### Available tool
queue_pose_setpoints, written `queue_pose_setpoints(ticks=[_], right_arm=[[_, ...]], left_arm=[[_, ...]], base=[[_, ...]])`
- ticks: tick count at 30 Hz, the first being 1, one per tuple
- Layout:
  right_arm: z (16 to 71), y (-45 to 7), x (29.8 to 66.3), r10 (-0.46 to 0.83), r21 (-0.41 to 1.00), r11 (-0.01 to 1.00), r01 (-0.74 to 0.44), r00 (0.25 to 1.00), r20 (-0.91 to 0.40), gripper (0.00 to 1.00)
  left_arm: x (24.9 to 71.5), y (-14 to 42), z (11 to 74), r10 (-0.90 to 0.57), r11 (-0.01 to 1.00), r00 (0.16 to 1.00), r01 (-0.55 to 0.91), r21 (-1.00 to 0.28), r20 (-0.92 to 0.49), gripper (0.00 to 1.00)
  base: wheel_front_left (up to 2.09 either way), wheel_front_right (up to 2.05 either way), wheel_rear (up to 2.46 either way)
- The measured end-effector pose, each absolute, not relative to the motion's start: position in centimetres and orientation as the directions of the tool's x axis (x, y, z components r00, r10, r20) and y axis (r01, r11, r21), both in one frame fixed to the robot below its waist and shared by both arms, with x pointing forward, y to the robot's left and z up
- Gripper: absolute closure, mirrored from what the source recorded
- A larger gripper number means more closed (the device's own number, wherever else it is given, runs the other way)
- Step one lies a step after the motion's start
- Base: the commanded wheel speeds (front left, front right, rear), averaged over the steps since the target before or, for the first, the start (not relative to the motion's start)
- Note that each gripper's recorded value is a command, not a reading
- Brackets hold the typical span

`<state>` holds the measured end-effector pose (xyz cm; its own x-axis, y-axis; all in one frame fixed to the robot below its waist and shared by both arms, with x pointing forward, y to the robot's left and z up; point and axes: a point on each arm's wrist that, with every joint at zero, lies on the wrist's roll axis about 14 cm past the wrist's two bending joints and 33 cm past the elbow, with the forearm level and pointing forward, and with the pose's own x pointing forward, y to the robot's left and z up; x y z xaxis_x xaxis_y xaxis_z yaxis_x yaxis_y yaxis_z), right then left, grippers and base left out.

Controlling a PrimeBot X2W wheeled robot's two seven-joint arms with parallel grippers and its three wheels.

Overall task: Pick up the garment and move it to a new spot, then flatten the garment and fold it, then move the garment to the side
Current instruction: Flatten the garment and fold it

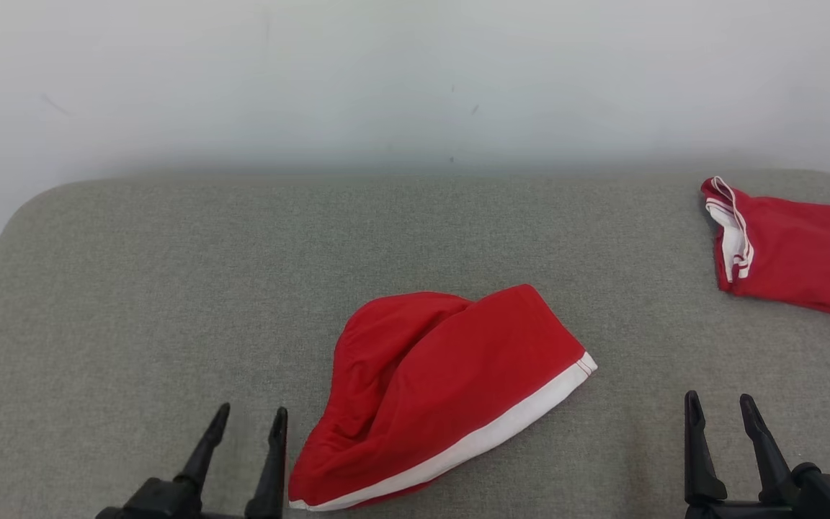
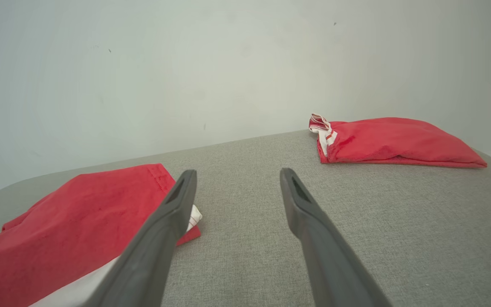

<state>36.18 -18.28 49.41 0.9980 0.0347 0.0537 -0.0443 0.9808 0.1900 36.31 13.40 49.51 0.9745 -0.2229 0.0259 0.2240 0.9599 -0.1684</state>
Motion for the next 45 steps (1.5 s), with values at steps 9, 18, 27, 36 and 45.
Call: queue_pose_setpoints(ticks=[9, 18, 27, 36, 45], right_arm=[[49.8, -18.7, 35.7, 0.024, 0.185, 0.982, -0.035, 0.998, 0.066, 0.0], [50.0, -18.5, 35.3, 0.032, 0.182, 0.982, -0.044, 0.997, 0.069, 0.0], [49.7, -18.0, 35.3, 0.046, 0.183, 0.982, -0.056, 0.997, 0.054, 0.0], [49.9, -16.9, 37.0, 0.108, 0.153, 0.982, -0.111, 0.994, 0.033, 0.0], [48.4, -15.9, 40.4, 0.174, 0.118, 0.979, -0.168, 0.984, -0.045, 0.0]], left_arm=[[36.2, 18.6, 53.0, -0.066, 0.99, 0.988, 0.082, -0.117, 0.138, 0.0], [34.3, 21.0, 52.6, 0.014, 0.994, 0.991, 0.001, -0.107, 0.136, 0.0], [33.8, 20.8, 51.6, 0.021, 0.992, 0.994, -0.007, -0.126, 0.11, 0.0], [33.9, 18.0, 50.4, -0.093, 0.989, 0.993, 0.101, -0.11, 0.076, 0.0], [33.5, 14.6, 45.1, -0.239, 0.968, 0.966, 0.228, -0.106, -0.099, 0.0]], base=[[0.0, 0.0, 0.0], [0.0, 0.0, 0.0], [0.0, 0.0, 0.0], [0.0, 0.0, 0.0], [0.0, 0.0, 0.0]])
